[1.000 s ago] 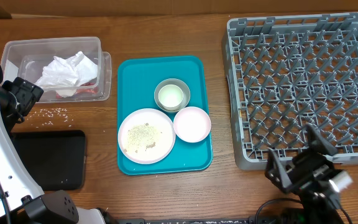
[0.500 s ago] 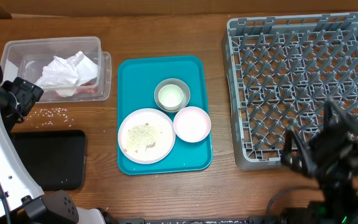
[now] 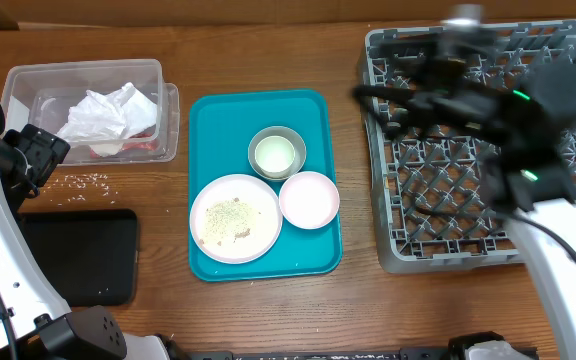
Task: Sort waste into correct bins and load items into the dishwasher
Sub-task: 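Swing the right arm over the tray toward the small bowl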
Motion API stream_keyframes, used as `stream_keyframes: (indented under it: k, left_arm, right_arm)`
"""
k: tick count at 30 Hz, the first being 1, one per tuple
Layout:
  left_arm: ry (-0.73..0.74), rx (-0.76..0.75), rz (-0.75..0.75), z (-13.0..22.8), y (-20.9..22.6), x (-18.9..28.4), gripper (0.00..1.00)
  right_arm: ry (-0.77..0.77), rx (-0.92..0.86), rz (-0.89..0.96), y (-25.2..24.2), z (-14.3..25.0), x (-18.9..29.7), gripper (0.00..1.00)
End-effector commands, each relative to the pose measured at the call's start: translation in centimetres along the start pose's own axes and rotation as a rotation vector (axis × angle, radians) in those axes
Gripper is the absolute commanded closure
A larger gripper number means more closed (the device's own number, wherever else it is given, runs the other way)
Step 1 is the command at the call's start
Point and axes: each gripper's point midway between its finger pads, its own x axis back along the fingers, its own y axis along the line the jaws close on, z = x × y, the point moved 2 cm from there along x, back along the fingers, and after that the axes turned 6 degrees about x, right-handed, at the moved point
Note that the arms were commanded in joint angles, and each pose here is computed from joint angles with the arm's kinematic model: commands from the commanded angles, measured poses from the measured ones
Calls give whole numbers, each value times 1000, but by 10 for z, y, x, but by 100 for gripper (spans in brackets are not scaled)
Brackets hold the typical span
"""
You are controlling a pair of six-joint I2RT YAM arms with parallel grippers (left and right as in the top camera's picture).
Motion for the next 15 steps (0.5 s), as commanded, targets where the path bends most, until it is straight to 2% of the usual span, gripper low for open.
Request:
stream_keyframes:
  k: [1, 4, 8, 10, 12, 15]
  left_arm:
    - [-10, 19, 1, 0, 2, 3, 0]
    - [-10, 19, 1, 0, 2, 3, 0]
    - [-10, 20, 1, 0, 2, 3, 0]
    - [-10, 19, 1, 0, 2, 3, 0]
    - [-10, 20, 1, 0, 2, 3, 0]
    - [-10, 20, 1, 0, 2, 3, 0]
  right_arm:
    - [56, 93, -118, 15, 22, -40, 0]
    - [117, -48, -245, 30, 50, -65, 0]
    - [89, -54, -300, 47, 61, -102, 0]
    - [89, -110, -171, 39, 69, -119, 0]
    - [106, -153, 57, 23, 85, -134, 0]
    - [120, -155, 297, 14, 96, -144, 0]
